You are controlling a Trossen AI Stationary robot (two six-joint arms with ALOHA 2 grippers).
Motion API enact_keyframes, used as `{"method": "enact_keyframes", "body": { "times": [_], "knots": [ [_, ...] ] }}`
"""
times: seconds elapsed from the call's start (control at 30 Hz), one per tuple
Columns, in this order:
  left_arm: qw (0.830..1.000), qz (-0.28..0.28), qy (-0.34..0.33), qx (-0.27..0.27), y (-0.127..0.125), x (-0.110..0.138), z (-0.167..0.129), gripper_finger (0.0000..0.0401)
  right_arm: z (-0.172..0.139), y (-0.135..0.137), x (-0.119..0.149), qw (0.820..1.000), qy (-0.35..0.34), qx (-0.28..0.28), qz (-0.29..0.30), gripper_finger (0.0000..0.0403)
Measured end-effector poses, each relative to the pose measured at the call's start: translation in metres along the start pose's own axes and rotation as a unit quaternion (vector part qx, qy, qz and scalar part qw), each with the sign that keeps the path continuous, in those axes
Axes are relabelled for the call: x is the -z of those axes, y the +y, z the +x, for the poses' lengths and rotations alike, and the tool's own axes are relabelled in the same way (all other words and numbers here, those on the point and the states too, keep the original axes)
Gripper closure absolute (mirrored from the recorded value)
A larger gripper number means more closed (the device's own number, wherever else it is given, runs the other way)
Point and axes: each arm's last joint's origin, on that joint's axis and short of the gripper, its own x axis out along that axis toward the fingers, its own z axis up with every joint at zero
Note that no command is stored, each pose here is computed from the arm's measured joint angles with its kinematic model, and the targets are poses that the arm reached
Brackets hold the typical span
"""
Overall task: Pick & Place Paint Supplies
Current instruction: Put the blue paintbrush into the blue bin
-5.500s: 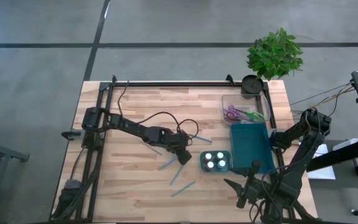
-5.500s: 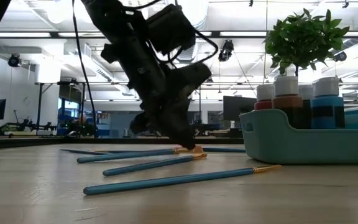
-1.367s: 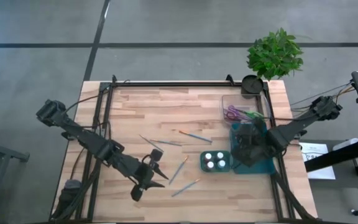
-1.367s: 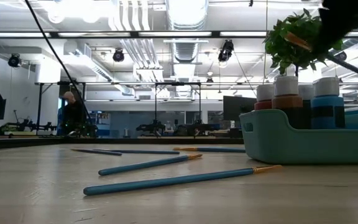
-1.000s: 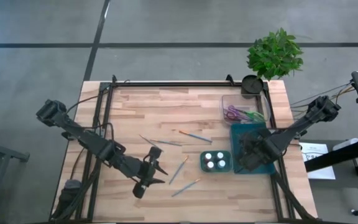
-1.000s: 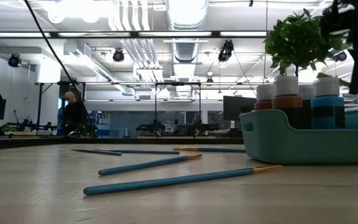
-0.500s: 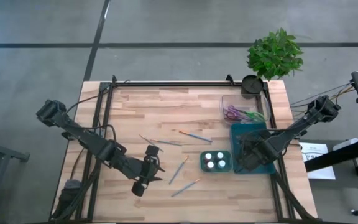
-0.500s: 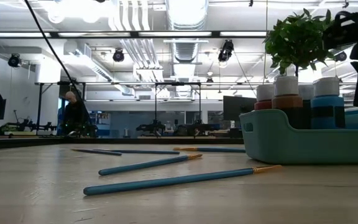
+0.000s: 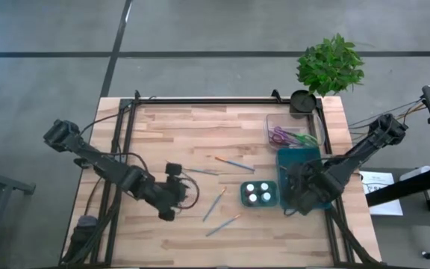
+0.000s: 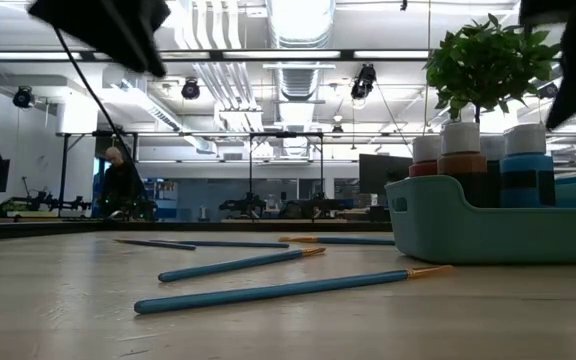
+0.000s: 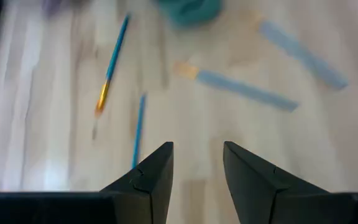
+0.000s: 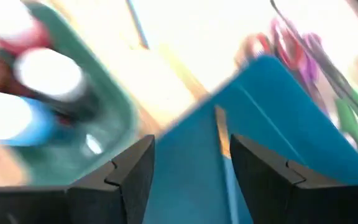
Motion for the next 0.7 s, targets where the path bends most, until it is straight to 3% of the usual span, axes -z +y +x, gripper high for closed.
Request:
{"method": "enact_keyframes", "body": {
  "times": [0.17, 0.47, 0.6, 0.7],
  "knots": [
    [0.995, -0.031, 0.091, -0.026, 0.021, 0.016, 0.007, 0.0255, -0.03, 0.015, -0.002, 0.993, -0.097, -0.069, -0.007, 0.0195],
    [0.971, -0.11, 0.21, -0.016, 0.066, 0.041, 0.027, 0.0255, -0.066, 0.035, 0.004, 0.954, -0.252, -0.156, -0.036, 0.0195],
    [0.958, -0.095, 0.269, 0.0, 0.078, 0.069, 0.04, 0.0256, -0.067, 0.041, 0.006, 0.947, -0.269, -0.169, -0.048, 0.0195],
    [0.952, -0.05, 0.3, 0.015, 0.079, 0.089, 0.048, 0.0256, -0.066, 0.042, 0.006, 0.946, -0.271, -0.17, -0.053, 0.0195]
  ]
}}
